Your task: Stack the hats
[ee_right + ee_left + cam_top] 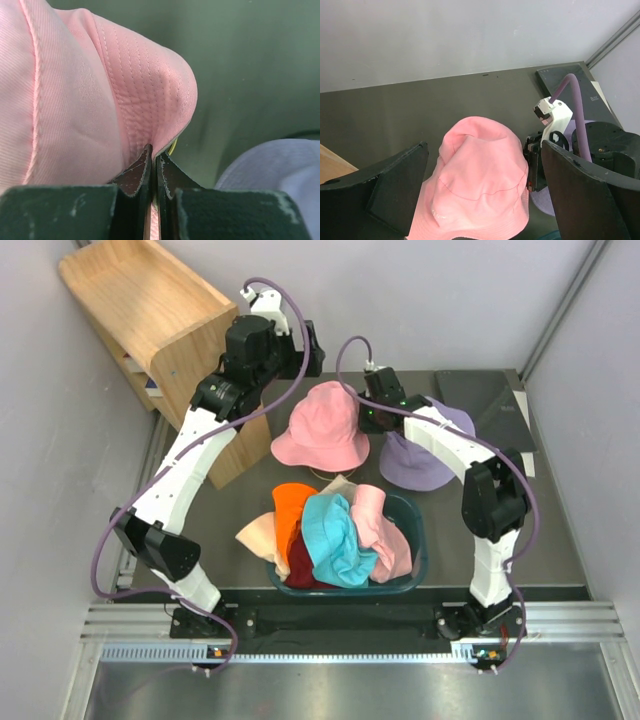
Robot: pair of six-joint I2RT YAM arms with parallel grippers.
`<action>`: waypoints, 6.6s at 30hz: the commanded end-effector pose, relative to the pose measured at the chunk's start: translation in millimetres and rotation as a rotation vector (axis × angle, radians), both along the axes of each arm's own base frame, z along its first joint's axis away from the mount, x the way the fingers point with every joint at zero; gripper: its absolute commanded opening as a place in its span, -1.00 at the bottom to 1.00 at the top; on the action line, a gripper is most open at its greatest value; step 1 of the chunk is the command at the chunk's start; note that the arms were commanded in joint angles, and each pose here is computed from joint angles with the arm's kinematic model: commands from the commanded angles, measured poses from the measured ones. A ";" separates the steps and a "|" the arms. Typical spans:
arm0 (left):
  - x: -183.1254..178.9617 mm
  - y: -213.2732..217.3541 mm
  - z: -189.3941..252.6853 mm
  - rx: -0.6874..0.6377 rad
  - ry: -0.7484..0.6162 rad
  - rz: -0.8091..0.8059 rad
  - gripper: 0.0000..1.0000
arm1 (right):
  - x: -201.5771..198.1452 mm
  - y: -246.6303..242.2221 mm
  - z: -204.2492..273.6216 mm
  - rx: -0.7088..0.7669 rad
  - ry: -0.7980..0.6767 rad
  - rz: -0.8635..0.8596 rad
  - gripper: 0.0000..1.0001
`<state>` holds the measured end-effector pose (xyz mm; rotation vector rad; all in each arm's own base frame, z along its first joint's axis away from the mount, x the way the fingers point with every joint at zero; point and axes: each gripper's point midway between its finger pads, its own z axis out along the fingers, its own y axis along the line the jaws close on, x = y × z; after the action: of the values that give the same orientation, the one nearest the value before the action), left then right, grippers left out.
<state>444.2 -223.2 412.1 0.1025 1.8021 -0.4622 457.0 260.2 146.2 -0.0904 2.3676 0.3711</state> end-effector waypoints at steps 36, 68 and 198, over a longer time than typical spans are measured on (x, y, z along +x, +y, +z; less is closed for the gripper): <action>-94.2 4.9 -62.4 0.167 0.116 -0.062 0.91 | -95.2 -56.5 226.3 0.311 -0.447 0.020 0.75; -241.0 -144.6 -215.4 0.102 0.639 -0.378 0.47 | -184.8 -129.9 161.8 0.347 -0.382 -0.203 0.75; 26.0 -230.6 -35.0 -0.408 0.069 -0.498 0.08 | -109.3 -264.4 124.9 0.527 -0.299 -0.557 -1.00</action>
<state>438.7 -468.2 307.9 0.3345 1.9567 -1.1772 346.9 28.6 274.9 0.6058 1.8638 0.8030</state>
